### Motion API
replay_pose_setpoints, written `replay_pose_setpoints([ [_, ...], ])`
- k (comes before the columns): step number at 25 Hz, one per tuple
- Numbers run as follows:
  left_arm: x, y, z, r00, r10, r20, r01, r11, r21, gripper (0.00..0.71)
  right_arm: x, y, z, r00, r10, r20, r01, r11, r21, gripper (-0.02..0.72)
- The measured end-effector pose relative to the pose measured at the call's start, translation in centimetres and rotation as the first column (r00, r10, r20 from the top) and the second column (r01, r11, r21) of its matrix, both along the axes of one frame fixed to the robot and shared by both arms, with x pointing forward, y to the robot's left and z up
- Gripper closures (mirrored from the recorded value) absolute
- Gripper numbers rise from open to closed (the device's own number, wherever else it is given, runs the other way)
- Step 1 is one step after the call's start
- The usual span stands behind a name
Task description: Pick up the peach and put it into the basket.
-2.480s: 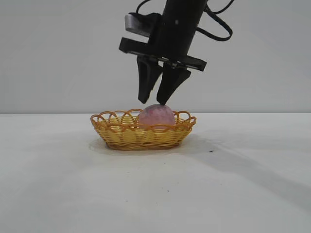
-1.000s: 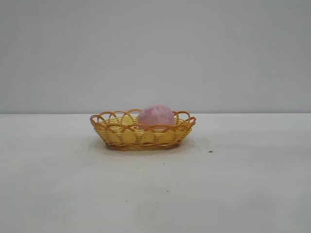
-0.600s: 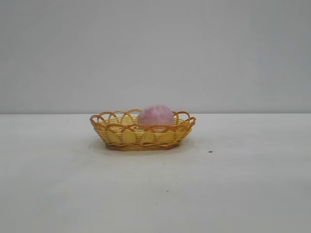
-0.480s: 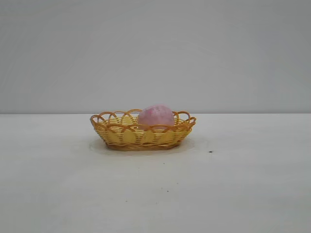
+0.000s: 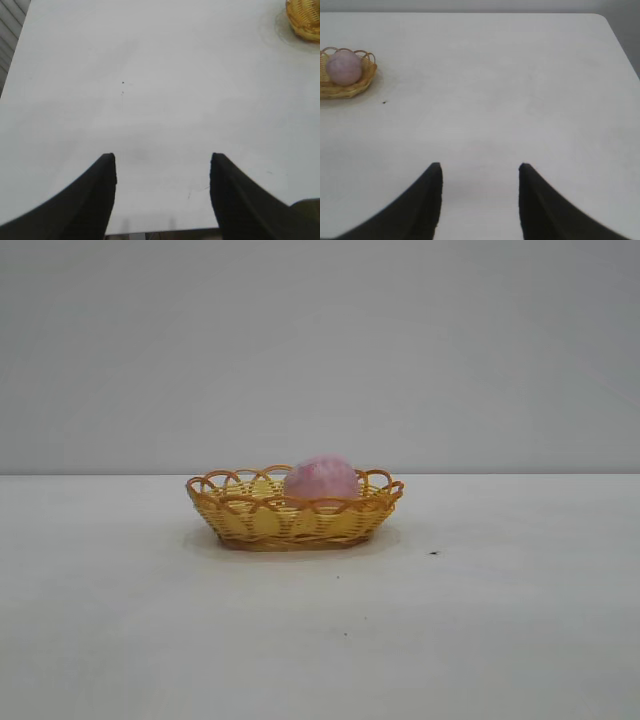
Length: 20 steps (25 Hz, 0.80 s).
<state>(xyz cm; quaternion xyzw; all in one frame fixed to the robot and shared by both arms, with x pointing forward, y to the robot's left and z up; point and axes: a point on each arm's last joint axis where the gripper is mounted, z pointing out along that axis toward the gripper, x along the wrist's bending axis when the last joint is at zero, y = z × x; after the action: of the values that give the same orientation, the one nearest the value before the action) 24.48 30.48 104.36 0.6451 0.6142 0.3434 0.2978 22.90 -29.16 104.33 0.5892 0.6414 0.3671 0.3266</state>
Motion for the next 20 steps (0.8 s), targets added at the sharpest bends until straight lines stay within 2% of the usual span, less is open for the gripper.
replay_pose_setpoints([
  [14,-0.03,0.00,0.00,1.000,0.000,0.002,0.000,1.000,0.000,0.344,-0.02,0.15,0.00,1.000,0.022,0.000,-0.022,1.000,-0.004,0.400],
  [20,-0.75,0.00,0.01,0.999,0.000,0.051,0.000,1.000,0.000,0.344,-0.02,0.15,0.00,1.000,0.022,0.000,-0.022,1.000,-0.004,0.400],
])
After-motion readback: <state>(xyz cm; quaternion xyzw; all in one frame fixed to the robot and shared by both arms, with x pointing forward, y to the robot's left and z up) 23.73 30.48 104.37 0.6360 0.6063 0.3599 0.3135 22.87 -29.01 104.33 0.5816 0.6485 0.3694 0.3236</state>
